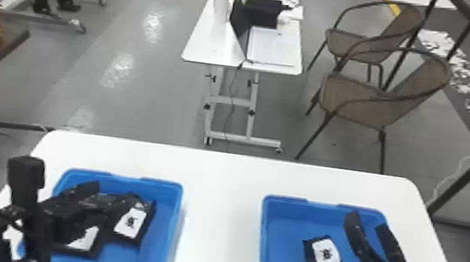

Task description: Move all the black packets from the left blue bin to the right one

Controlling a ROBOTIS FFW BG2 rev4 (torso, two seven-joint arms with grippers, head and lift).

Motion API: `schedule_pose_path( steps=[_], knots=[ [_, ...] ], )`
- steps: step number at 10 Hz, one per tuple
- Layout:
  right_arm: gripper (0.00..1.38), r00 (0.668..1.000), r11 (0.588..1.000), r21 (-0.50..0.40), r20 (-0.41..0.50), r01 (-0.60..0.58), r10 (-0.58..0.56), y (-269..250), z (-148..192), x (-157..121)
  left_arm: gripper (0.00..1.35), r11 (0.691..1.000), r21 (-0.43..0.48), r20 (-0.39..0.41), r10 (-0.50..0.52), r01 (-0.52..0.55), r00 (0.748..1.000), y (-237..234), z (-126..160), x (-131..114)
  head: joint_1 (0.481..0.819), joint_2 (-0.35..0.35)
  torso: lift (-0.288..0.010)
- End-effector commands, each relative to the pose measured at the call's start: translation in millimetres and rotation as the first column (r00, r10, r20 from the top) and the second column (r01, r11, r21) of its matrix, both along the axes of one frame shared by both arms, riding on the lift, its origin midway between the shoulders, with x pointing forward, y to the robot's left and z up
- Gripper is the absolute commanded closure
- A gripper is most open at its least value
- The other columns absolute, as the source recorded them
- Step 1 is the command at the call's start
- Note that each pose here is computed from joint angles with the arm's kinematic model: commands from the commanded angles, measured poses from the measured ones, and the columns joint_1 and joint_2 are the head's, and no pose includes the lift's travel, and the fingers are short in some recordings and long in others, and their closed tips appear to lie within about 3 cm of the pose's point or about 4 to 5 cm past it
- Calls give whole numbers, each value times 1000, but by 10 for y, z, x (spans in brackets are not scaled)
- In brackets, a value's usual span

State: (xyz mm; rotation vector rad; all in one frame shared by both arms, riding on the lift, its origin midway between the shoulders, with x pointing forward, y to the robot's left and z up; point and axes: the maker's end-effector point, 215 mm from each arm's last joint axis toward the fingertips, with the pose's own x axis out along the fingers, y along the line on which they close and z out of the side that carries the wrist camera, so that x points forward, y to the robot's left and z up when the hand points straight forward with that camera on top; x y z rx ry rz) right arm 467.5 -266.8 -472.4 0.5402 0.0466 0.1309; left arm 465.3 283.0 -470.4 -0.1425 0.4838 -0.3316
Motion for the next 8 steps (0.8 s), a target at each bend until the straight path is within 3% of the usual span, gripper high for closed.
schedule_pose_path(
  steps=[1,2,4,8],
  knots=[
    [191,1000,1000,19,19,-3,2,62,80,20,259,999,50,-109,19,-13,994,74,-326,-155,695,17,0],
    [191,1000,1000,23,24,-6,6,74,95,27,260,998,49,-182,46,-38,982,99,-504,-216,695,26,0],
    [191,1000,999,32,26,-10,9,82,95,32,263,993,114,-227,52,-27,973,152,-674,-157,695,39,0],
    [193,999,999,44,25,-27,26,129,67,48,263,991,126,-340,0,46,940,-12,-1188,-11,695,38,0]
  ],
)
